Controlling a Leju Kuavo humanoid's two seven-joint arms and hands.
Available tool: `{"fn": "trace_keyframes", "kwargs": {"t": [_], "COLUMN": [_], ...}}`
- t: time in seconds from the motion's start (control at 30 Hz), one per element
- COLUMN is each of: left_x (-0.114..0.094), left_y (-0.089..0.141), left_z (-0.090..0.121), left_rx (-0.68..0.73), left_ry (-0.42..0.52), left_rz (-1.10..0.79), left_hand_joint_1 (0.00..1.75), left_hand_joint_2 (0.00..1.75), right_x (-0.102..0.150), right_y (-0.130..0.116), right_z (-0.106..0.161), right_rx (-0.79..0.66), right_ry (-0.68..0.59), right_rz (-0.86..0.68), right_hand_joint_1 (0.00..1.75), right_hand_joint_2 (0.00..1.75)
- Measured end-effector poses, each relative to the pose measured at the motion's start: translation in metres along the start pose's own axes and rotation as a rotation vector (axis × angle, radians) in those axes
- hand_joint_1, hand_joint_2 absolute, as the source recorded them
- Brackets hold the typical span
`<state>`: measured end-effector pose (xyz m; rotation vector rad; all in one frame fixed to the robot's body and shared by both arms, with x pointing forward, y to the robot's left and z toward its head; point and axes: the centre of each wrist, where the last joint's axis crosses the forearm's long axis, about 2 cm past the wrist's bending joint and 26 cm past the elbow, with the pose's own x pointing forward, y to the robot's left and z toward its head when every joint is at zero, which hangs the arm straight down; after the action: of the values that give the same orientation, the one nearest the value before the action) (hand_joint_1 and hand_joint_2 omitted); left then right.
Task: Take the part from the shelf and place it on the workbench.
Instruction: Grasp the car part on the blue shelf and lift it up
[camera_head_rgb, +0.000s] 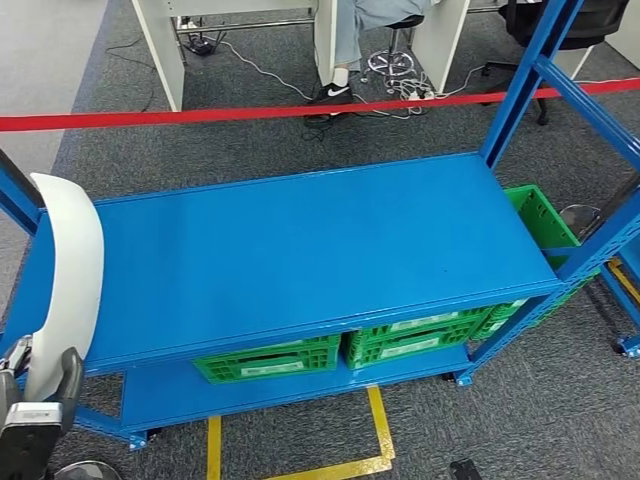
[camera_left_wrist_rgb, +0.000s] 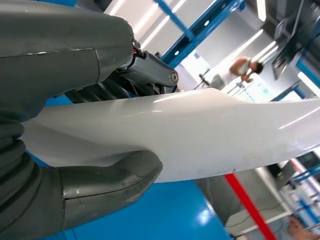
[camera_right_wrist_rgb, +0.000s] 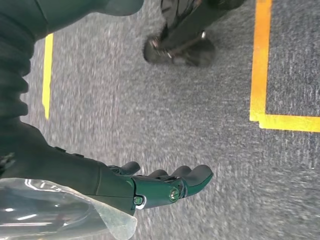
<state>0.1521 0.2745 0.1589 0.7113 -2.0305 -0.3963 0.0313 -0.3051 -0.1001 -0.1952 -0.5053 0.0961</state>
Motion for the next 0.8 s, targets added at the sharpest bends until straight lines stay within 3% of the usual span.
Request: {"fn": "trace_keyframes", "kwargs": {"t": [0.8], "left_x": [0.014], "left_y": [-0.012], "left_z": [0.008], "left_rx": [0.075], "left_ry": [-0.039], "left_rz": [0.143], "left_hand_joint_1": [1.75], "left_hand_joint_2": [1.75], "right_x": [-0.006], "right_y": [0.002], "right_z": [0.036], "right_rx": [0.011], "right_ry": [0.015], "right_rz": [-0.173], "right_hand_joint_1": [0.0], "right_hand_joint_2": [1.75]}}
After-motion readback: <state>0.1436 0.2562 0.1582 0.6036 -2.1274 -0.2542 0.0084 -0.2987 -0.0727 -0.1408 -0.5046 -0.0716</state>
